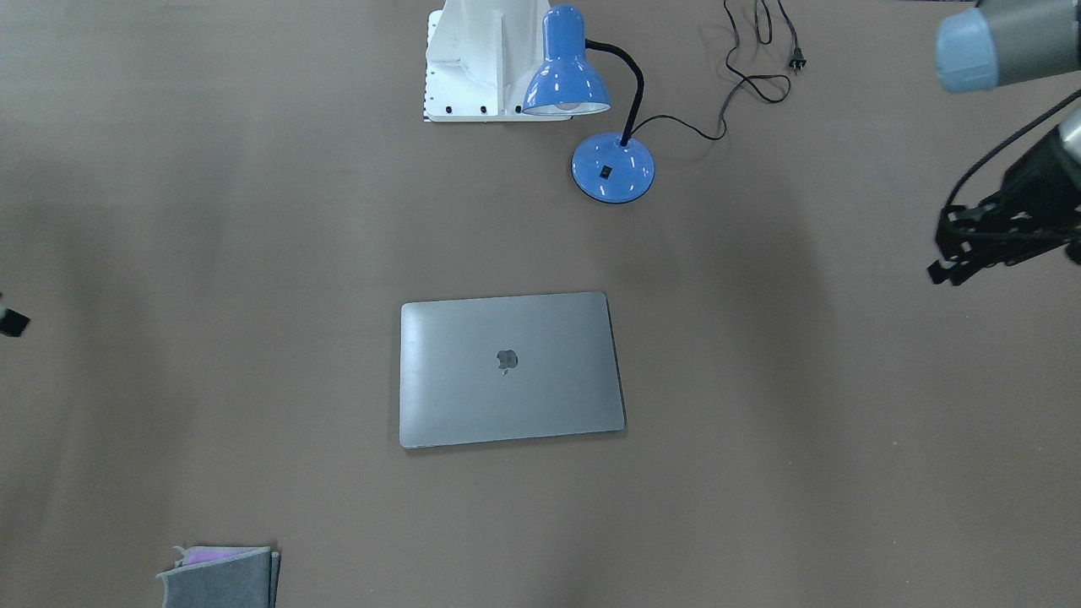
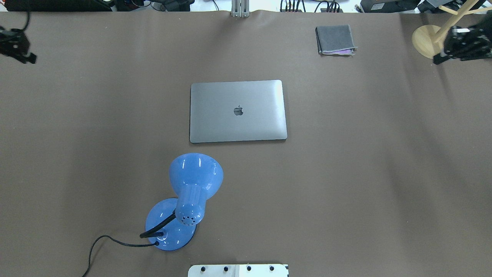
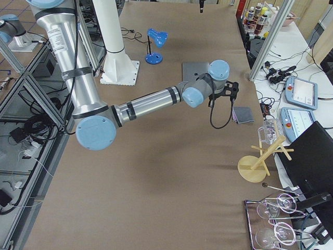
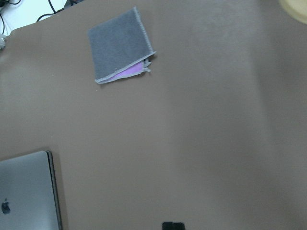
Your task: Close laptop
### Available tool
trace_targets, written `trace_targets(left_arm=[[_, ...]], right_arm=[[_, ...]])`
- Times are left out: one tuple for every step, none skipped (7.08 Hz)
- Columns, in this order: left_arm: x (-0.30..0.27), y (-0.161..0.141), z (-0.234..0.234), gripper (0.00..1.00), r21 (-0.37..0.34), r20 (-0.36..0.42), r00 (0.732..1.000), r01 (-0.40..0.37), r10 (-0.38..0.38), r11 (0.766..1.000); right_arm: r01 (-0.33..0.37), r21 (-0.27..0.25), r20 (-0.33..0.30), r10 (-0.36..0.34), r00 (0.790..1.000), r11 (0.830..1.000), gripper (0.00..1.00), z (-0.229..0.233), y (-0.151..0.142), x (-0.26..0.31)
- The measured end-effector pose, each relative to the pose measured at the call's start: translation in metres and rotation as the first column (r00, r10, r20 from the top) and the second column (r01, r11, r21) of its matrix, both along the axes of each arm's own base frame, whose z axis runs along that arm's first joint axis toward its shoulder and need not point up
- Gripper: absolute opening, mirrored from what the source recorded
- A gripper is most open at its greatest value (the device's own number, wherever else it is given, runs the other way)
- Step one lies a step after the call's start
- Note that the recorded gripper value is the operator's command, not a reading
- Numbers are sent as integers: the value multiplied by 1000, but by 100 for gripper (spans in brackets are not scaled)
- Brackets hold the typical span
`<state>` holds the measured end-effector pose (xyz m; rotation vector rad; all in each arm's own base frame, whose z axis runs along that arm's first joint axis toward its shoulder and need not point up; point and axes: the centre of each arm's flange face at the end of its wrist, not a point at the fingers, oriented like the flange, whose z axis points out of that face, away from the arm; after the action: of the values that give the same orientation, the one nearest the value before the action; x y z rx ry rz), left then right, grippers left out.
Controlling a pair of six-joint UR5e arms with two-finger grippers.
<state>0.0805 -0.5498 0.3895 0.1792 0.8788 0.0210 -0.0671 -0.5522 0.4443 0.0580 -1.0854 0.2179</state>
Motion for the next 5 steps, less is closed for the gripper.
trace_targets(left_arm=[[-48,26,46,86,34,45,999,-32,30,999],[-84,51,87,98,54,78,995,-66,61,996],[-116,73,118,98,69,101,992,-83,76,994],[-141,92,141,98,81,116,990,-92,82,992],[-157,105,156,98,87,124,989,-97,85,991]], right_arm=[[20,42,-51,-18,999,999,99,34,35,42],[59,90,-120,-48,992,994,100,67,61,79],[116,125,-219,-86,972,985,100,95,78,111],[190,134,-321,-139,937,973,100,114,87,138],[263,125,-395,-195,898,957,100,124,90,157]])
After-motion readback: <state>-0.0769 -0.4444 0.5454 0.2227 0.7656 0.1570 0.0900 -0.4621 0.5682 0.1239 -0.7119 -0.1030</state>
